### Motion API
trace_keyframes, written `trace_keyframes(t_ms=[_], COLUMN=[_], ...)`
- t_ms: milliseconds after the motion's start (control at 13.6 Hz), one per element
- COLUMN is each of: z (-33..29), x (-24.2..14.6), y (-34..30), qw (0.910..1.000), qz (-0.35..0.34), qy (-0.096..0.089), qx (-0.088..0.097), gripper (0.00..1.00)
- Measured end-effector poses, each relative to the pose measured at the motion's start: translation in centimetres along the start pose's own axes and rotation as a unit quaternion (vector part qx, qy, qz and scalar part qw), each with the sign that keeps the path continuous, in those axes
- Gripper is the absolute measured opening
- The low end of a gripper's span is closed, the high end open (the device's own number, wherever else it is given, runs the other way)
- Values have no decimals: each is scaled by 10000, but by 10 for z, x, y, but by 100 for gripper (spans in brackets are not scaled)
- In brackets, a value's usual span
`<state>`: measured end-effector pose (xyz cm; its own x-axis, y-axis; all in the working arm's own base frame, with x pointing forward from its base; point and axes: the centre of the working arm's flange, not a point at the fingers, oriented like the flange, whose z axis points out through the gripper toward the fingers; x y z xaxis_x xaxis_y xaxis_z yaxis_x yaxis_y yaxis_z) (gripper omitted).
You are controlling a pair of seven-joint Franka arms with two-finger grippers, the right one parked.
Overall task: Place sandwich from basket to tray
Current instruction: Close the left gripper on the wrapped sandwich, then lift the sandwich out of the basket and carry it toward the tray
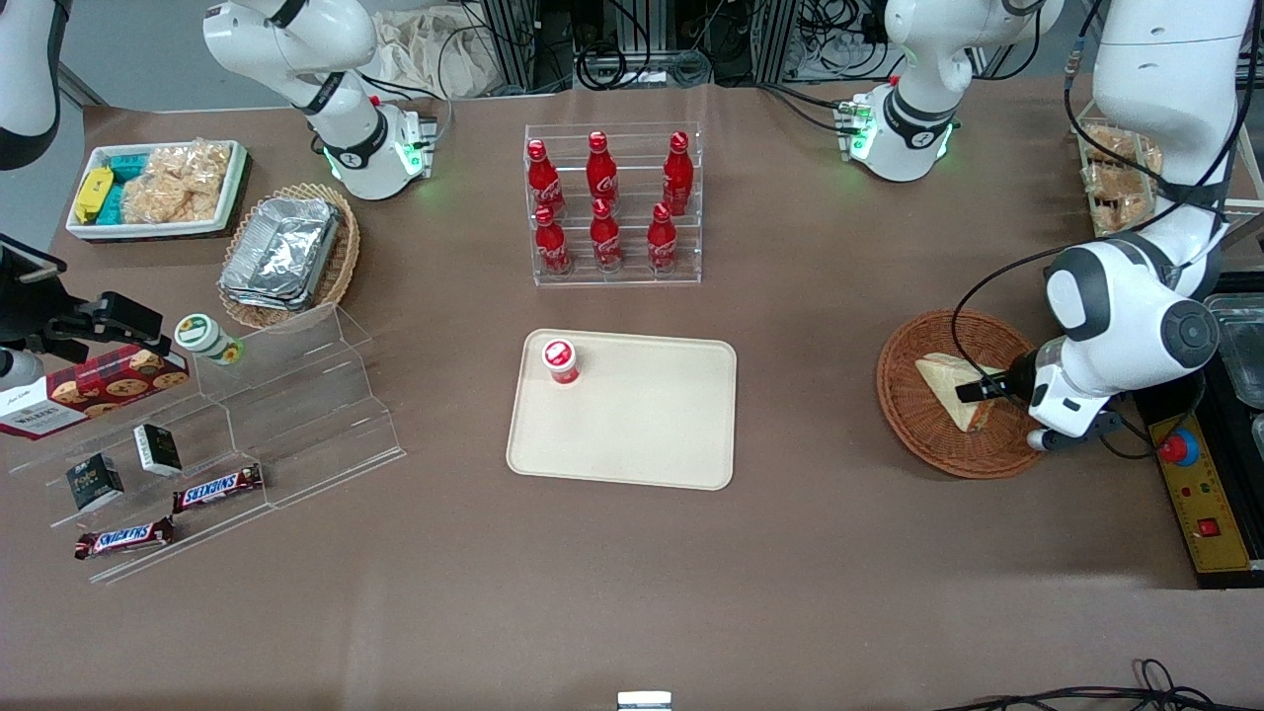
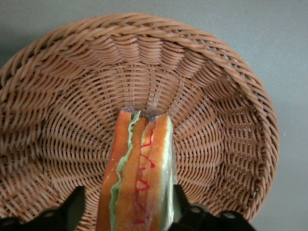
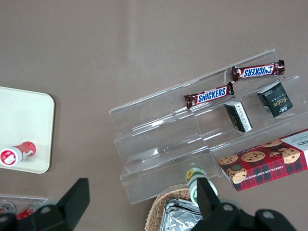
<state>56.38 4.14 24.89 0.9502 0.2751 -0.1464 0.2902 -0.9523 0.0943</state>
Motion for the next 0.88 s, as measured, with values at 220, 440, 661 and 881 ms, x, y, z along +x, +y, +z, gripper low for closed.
trace_keyframes(t_ms=[220, 440, 661, 881], z=[-8, -44, -128, -223], x=[3, 6, -5, -35], y=[2, 17, 44, 70], qw=[10000, 9998, 9988, 9976], qz=[-55, -1, 247, 503], qy=[78, 179, 346, 380], qx=[-28, -115, -244, -297], gripper=[42, 23, 19, 19])
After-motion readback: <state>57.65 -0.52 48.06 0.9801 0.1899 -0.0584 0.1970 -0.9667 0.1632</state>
